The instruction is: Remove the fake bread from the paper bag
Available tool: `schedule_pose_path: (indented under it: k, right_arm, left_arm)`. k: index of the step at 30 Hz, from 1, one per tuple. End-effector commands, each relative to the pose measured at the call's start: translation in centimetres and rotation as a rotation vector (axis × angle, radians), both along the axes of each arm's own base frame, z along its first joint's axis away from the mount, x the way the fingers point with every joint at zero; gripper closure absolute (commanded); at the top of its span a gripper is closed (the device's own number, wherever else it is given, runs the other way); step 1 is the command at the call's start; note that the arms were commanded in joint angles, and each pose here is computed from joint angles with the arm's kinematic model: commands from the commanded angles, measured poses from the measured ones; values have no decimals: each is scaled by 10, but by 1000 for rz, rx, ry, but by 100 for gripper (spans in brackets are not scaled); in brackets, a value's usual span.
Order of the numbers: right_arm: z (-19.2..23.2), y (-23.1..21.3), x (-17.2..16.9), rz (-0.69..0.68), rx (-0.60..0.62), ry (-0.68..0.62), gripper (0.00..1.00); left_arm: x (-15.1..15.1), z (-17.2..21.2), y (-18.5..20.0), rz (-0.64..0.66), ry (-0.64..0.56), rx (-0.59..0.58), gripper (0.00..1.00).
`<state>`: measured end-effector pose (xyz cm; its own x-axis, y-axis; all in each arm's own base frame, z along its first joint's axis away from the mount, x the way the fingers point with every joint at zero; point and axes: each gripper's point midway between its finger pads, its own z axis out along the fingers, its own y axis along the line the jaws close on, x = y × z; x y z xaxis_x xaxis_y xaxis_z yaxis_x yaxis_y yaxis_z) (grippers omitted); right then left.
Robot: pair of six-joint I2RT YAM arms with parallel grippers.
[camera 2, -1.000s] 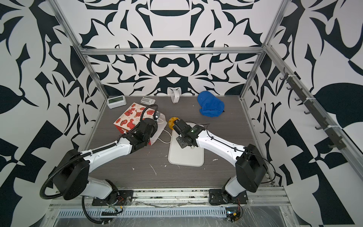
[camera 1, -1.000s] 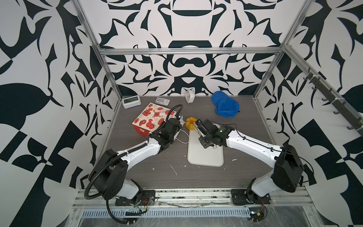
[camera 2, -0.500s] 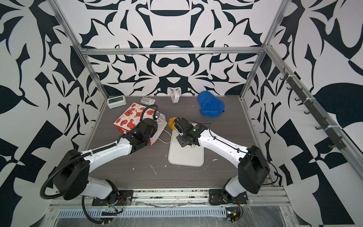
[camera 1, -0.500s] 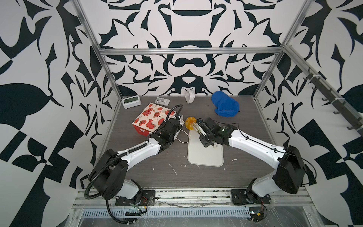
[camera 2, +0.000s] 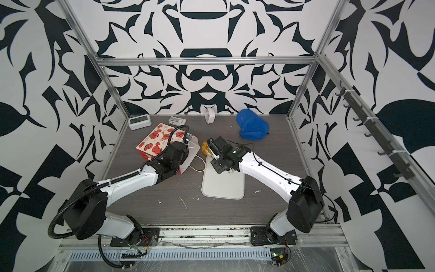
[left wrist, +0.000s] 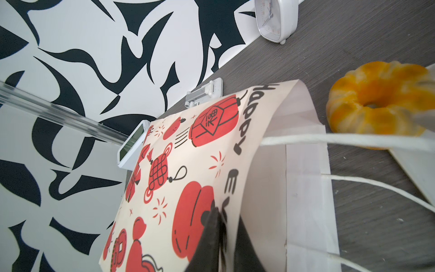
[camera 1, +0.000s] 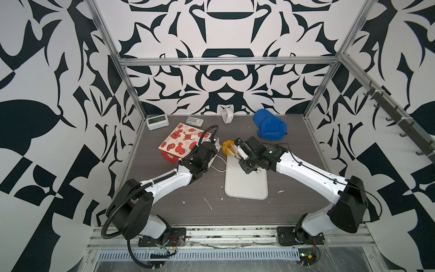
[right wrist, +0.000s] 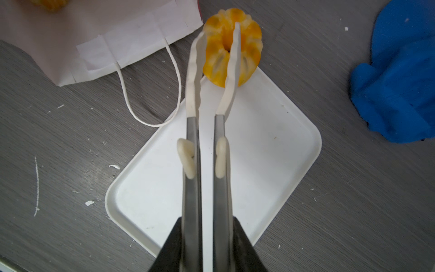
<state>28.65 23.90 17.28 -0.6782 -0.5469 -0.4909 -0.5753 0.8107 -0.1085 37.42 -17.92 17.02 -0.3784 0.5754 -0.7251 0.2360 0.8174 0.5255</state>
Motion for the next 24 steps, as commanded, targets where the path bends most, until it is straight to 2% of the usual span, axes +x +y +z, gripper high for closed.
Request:
schedule_pose_path:
  k: [1, 11, 15, 24]
  right_arm:
    - [26, -4, 13, 17, -46, -75, 63]
    - [18, -3, 27, 20, -143, -46, 60]
    - [10, -7, 30, -22, -102, -26, 60]
    - [0, -14, 32, -75, -40, -7, 46]
  left_arm:
    - [-1, 2, 6, 21, -17, -25, 88]
    - [-1, 1, 7, 22, -21, -34, 88]
    - [-1, 2, 7, 23, -26, -40, 88]
    - [1, 1, 5, 14, -21, -46, 88]
